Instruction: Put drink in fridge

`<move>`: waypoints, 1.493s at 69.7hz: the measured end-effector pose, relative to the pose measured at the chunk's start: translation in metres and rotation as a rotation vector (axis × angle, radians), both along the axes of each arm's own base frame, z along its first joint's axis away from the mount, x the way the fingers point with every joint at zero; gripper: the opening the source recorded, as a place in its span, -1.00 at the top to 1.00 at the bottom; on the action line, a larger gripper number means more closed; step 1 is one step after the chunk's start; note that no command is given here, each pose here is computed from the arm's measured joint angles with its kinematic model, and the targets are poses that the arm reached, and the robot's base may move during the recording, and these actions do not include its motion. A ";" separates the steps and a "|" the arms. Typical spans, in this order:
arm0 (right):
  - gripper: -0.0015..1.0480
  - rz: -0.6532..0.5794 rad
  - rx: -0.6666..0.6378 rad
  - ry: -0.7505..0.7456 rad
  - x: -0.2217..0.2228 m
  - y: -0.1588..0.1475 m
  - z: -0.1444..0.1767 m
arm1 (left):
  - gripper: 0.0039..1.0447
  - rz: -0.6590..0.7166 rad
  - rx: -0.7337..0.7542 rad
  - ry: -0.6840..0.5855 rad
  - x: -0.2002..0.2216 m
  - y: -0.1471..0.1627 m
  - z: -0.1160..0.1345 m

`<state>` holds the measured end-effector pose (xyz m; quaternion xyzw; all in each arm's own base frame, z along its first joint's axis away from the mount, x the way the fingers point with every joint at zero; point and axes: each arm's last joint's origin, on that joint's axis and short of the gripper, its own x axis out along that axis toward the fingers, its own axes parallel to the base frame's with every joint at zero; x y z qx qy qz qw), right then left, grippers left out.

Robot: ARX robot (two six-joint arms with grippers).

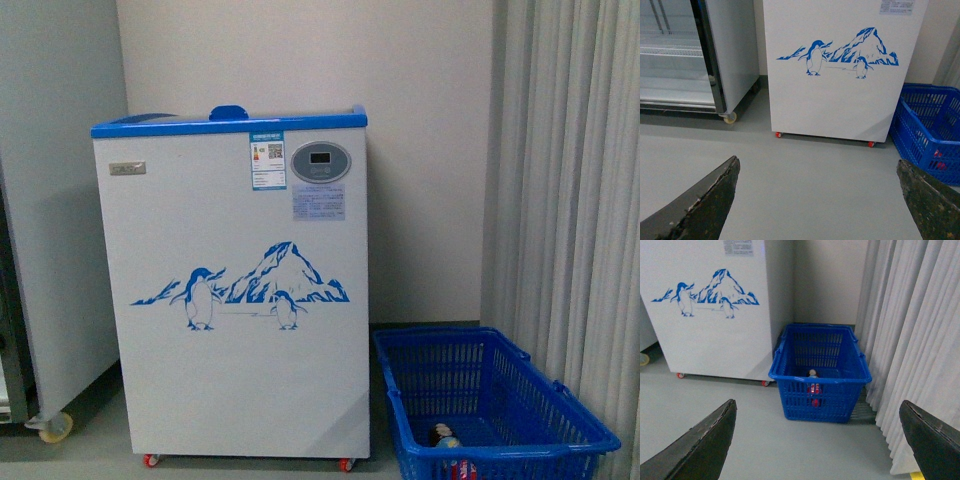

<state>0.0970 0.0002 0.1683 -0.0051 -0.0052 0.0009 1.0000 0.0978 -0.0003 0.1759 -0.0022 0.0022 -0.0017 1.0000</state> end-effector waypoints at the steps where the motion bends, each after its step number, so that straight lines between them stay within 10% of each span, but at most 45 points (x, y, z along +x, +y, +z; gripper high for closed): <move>1: -0.86 0.000 0.000 0.000 0.000 0.000 0.000 | -0.85 0.000 0.000 0.000 0.000 0.000 0.000; 104: -0.86 0.000 0.000 0.001 0.000 0.000 0.000 | -0.85 0.000 0.000 0.000 0.000 0.000 0.000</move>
